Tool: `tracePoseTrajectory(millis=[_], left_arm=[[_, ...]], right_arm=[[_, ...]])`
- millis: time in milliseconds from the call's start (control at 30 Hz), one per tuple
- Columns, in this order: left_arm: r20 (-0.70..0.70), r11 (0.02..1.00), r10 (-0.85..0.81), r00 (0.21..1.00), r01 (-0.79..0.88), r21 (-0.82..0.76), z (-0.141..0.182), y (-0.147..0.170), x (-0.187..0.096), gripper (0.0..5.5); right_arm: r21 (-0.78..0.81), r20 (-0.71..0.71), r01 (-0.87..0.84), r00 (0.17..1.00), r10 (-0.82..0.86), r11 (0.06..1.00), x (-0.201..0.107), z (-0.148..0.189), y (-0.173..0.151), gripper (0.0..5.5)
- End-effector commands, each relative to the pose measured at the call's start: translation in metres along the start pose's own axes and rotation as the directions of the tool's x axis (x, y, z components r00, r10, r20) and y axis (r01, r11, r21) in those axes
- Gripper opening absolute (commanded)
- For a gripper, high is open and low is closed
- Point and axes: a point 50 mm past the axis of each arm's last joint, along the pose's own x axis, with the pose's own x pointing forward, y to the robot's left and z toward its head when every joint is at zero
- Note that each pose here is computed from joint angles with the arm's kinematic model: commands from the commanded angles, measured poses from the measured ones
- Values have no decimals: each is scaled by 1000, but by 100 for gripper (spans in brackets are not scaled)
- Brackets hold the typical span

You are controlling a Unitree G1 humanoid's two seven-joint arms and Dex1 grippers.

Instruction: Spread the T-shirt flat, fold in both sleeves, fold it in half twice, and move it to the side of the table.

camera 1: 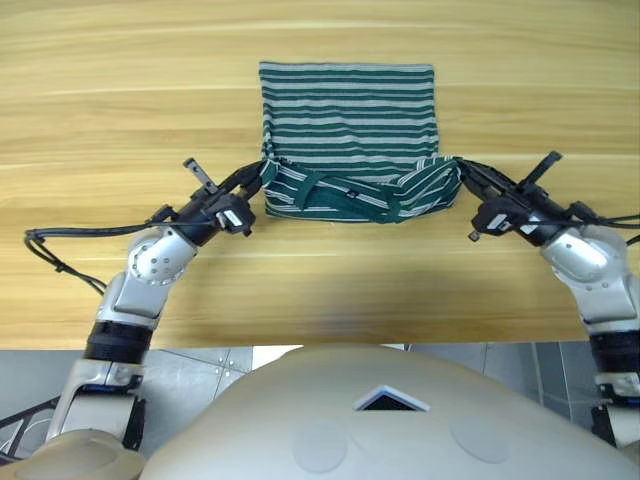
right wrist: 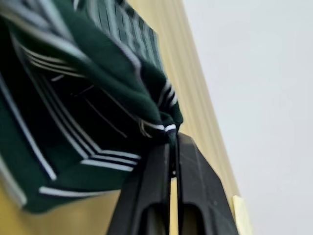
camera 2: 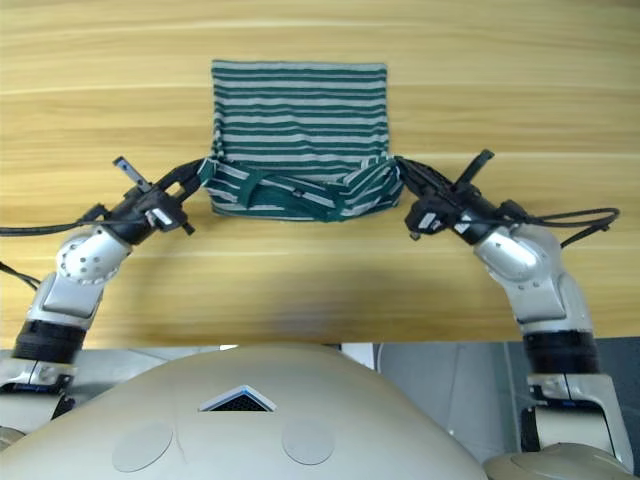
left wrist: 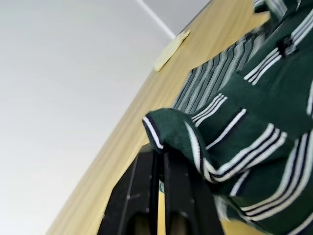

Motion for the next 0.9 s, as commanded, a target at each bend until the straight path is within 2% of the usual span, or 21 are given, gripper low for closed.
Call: tracePoseTrajectory(millis=[33,233,400,833,900], left_arm=[[-22,998,61,998,-61,31,-10,18,21,0],[-29,988,148,989,-147,34,-22,46,54,0],[-64,978,208,976,-209,-2,-32,58,73,0],[-235,992,123,964,-128,-6,-57,44,94,0],[-252,992,119,960,-127,-15,-58,44,96,0]], right_arm=[[-13,-1,29,1000,-29,1000,31,-10,-7,3],[-21,-57,74,996,-75,997,73,-25,-11,3],[-26,-121,112,986,-114,993,93,-35,-15,3],[-14,-216,169,962,-168,985,122,-39,-17,3],[-17,-220,172,960,-172,985,127,-37,-17,42]])
